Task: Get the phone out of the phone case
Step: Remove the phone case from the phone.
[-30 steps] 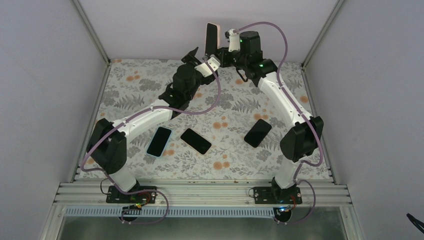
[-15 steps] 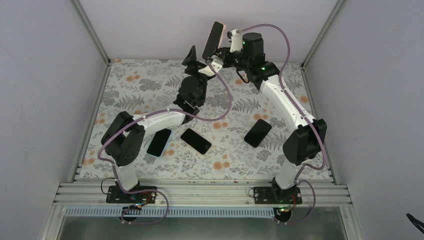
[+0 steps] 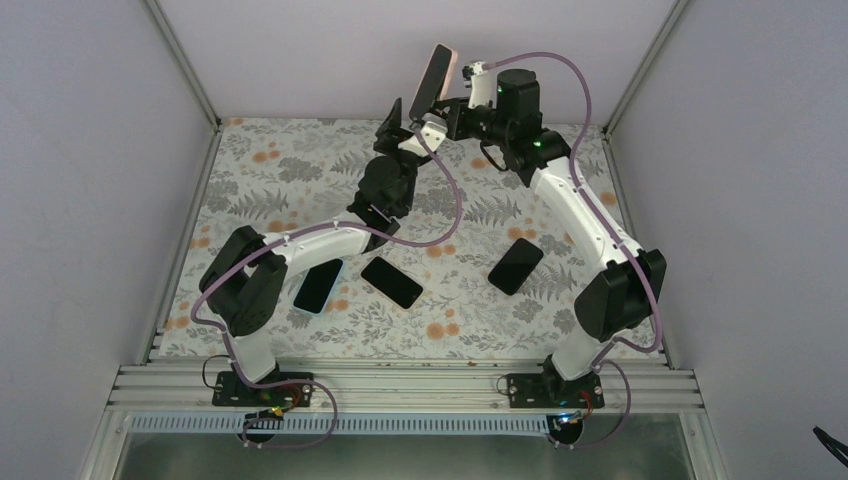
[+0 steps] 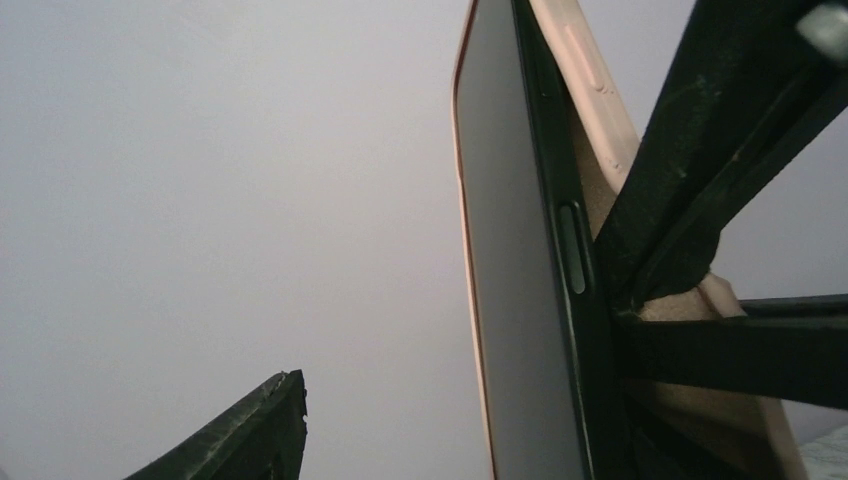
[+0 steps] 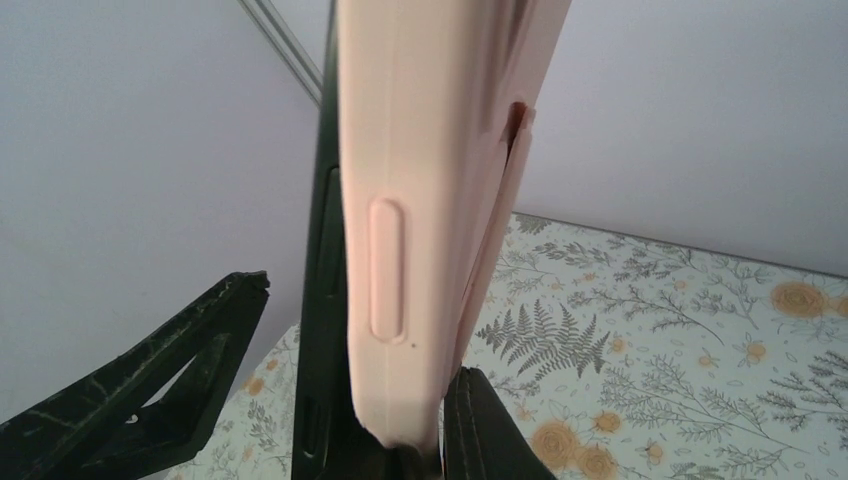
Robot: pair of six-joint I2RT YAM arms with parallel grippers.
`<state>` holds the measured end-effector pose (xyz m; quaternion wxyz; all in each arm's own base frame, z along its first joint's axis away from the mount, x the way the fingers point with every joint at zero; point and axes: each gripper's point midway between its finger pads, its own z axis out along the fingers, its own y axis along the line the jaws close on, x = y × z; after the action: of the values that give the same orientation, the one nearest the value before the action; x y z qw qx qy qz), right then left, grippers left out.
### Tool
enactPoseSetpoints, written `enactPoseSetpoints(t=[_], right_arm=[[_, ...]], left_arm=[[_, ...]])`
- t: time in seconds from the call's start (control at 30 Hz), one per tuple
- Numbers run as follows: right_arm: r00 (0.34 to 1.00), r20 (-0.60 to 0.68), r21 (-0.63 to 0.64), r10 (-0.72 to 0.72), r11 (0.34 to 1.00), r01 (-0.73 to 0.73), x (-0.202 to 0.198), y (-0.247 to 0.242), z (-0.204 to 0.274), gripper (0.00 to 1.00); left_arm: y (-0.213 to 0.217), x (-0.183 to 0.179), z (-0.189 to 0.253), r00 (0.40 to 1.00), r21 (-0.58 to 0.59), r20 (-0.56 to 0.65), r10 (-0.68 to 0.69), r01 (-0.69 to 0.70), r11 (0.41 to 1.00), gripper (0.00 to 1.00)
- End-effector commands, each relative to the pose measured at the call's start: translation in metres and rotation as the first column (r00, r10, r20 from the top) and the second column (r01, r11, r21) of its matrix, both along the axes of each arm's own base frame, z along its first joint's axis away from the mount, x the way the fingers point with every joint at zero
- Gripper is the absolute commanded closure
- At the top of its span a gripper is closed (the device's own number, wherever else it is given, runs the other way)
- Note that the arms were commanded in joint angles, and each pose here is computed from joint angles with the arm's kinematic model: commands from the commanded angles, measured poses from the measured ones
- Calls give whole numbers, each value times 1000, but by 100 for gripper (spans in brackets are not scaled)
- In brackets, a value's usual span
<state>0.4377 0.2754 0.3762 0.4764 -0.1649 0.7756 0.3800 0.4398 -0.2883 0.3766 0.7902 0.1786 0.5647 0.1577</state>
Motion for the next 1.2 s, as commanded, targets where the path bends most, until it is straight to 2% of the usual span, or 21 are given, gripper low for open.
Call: enactPoseSetpoints(t=[0.0, 0.1, 0.2, 0.3, 0.37, 0.57, 0.73, 0.9, 0.97, 1.17], right_arm=[[986, 6, 44, 168, 985, -169, -49, 7, 25, 97], [984, -6, 46, 180, 983, -179, -50, 9, 20, 97], [984, -7, 42, 177, 983, -177, -50, 8, 18, 97], [985, -4, 37, 170, 985, -170, -49, 7, 17, 97], [987, -1, 30, 159, 987, -159, -47, 6, 16, 97], [992, -31, -1, 121, 993, -121, -31, -1, 2, 97], [994, -43, -15, 99, 995, -99, -23, -6, -6, 97], [999, -44, -54, -9, 999, 6, -5, -28, -13, 97], [997, -38, -97, -70, 993, 66, 6, -43, -17, 97], [970, -146, -277, -194, 949, 149, 46, -93, -74, 97]], left_arm=[[37, 15, 16, 994, -113, -38, 98, -102, 988, 44], [29, 13, 24, 998, -121, -25, 66, -68, 990, 56], [21, 11, 28, 998, -108, -12, 57, -58, 992, 59], [12, 6, 29, 999, -86, -6, 35, -36, 996, 66], [2, 3, 26, 999, -50, -17, 33, -33, 998, 73], [-18, -14, 32, 999, -39, -39, -19, 17, 999, 92], [-23, -21, 38, 999, -25, -25, -23, 22, 999, 93], [-19, -25, 38, 1000, 5, -16, -19, 19, 1000, 94], [-18, -28, 38, 999, 30, -21, -31, 32, 999, 94], [1, -41, 37, 995, 103, -62, -79, 85, 991, 95]])
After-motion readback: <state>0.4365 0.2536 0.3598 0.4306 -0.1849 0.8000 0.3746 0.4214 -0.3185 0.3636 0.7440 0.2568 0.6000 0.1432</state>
